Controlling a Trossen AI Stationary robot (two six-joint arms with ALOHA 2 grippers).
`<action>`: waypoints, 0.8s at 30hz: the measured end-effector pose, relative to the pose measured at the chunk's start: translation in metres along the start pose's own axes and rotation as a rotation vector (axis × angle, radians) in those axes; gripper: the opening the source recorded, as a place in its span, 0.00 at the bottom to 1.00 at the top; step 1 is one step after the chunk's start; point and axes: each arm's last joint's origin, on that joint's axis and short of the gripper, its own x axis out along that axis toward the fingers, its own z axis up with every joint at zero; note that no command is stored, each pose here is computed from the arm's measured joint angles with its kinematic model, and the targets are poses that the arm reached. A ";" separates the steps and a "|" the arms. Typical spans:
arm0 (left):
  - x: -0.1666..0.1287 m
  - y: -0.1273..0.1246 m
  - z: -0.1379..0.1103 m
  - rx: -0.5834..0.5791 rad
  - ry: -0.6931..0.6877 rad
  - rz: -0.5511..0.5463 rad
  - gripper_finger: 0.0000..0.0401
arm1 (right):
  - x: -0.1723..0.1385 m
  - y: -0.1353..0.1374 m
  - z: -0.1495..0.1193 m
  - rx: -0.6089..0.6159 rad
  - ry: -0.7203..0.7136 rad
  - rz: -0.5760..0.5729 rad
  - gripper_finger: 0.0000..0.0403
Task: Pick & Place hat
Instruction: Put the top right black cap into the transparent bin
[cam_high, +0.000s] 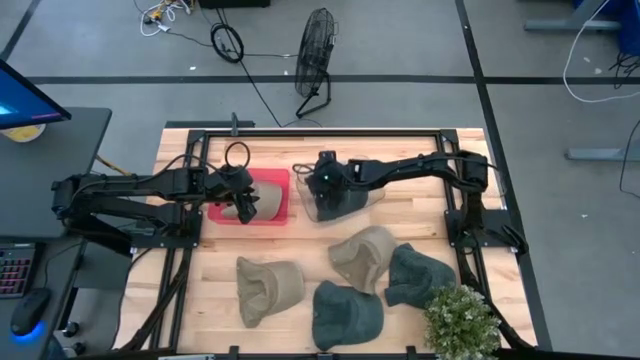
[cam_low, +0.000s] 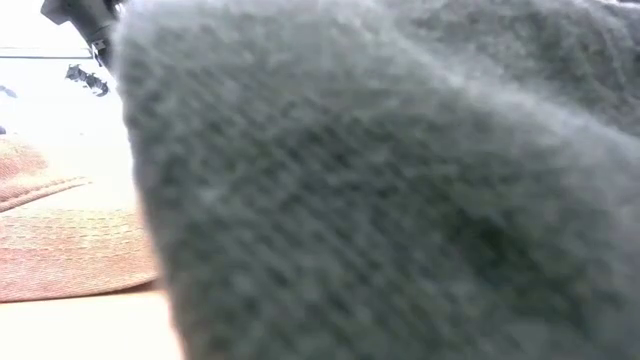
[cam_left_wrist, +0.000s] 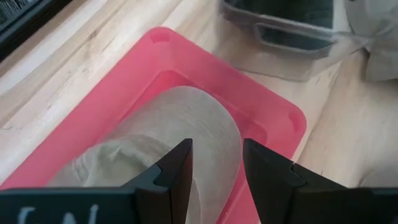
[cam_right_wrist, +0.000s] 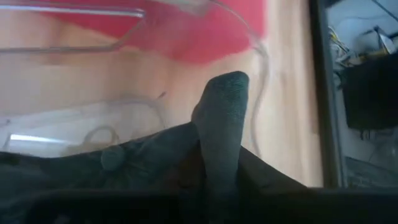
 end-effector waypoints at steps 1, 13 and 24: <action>0.000 0.000 0.000 0.000 0.001 0.000 0.36 | 0.001 -0.004 -0.001 0.019 -0.004 -0.007 0.16; 0.000 0.000 -0.001 0.003 0.008 0.003 0.36 | 0.003 -0.016 -0.010 0.087 -0.010 0.054 0.50; 0.000 0.000 -0.001 0.002 0.009 0.003 0.36 | -0.077 0.002 0.037 0.044 0.100 0.089 0.61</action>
